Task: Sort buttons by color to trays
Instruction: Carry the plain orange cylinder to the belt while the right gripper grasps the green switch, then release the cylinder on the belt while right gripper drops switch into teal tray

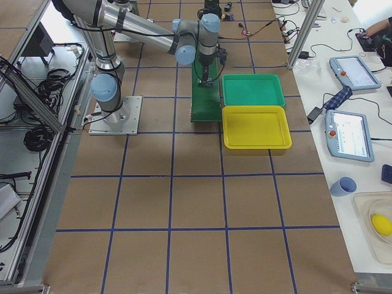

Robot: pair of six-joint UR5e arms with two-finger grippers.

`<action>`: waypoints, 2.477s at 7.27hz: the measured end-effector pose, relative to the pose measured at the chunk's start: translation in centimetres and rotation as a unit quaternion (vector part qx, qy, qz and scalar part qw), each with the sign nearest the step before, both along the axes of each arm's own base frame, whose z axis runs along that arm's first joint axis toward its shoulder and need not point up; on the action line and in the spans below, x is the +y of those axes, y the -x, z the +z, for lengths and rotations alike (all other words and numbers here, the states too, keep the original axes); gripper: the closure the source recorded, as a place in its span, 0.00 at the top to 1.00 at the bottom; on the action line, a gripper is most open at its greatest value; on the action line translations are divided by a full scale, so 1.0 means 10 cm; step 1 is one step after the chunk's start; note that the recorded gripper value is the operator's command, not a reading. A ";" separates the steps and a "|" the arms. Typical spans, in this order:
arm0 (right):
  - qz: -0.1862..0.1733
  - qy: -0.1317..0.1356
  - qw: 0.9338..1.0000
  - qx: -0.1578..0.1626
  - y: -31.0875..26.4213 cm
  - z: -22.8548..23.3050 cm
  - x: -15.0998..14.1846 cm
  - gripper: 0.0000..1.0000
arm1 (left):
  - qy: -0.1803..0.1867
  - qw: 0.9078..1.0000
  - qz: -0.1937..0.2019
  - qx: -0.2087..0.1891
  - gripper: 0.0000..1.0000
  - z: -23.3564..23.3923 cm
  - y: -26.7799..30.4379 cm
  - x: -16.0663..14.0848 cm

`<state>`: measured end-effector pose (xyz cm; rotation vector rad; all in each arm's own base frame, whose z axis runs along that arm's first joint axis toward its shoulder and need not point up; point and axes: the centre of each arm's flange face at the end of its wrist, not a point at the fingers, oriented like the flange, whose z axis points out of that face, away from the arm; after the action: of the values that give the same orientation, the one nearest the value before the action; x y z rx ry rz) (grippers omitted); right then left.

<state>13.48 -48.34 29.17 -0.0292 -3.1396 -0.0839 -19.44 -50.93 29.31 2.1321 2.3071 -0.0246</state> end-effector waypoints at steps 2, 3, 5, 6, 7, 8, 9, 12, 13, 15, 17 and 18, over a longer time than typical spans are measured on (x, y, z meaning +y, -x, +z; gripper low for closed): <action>0.000 0.016 1.000 0.000 0.01 -0.13 -0.12 1.00 | 0.015 1.000 -0.022 0.000 0.00 -0.05 0.06 0.17; -0.002 0.016 1.000 0.001 0.02 -0.20 -0.15 1.00 | 0.013 1.000 -0.024 0.000 0.00 -0.07 0.06 0.23; -0.009 0.009 1.000 0.002 0.06 -0.26 -0.17 1.00 | 0.012 1.000 -0.023 0.000 0.64 -0.20 0.05 0.37; -0.013 0.004 1.000 0.002 0.11 -0.31 -0.17 0.95 | 0.021 1.000 -0.023 0.002 1.00 -0.26 0.05 0.42; -0.019 -0.004 1.000 0.002 0.20 -0.38 -0.19 0.62 | 0.026 0.999 -0.020 0.004 1.00 -0.32 0.05 0.46; -0.029 -0.009 1.000 0.001 0.30 -0.43 -0.21 0.31 | 0.029 0.999 -0.019 0.005 1.00 -0.32 0.04 0.49; -0.036 -0.011 0.999 -0.002 0.37 -0.45 -0.22 0.20 | 0.036 0.999 -0.018 0.004 1.00 -0.28 0.04 0.49; -0.039 -0.007 0.999 -0.005 0.42 -0.41 -0.27 0.17 | 0.062 0.998 -0.004 0.007 1.00 -0.04 -0.08 0.35; -0.039 0.008 0.999 -0.004 0.43 -0.28 -0.39 0.18 | 0.065 0.997 0.029 0.008 1.00 -0.01 -0.28 0.24; -0.037 0.048 0.998 -0.015 0.44 0.01 -0.91 0.19 | 0.065 0.991 0.120 0.011 1.00 -0.01 -0.80 -0.01; -0.023 0.064 0.997 -0.024 0.46 -0.08 -1.63 0.47 | 0.062 0.975 0.213 0.018 1.00 -0.04 -1.37 -0.27; -0.018 0.058 0.998 -0.024 0.48 -0.28 -1.89 0.99 | 0.055 0.962 0.265 0.033 1.00 -0.12 -1.67 -0.38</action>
<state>8.72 -67.24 26.41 -0.0860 -3.1887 0.1000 -2.77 -54.70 28.15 1.4246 2.7568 -0.2175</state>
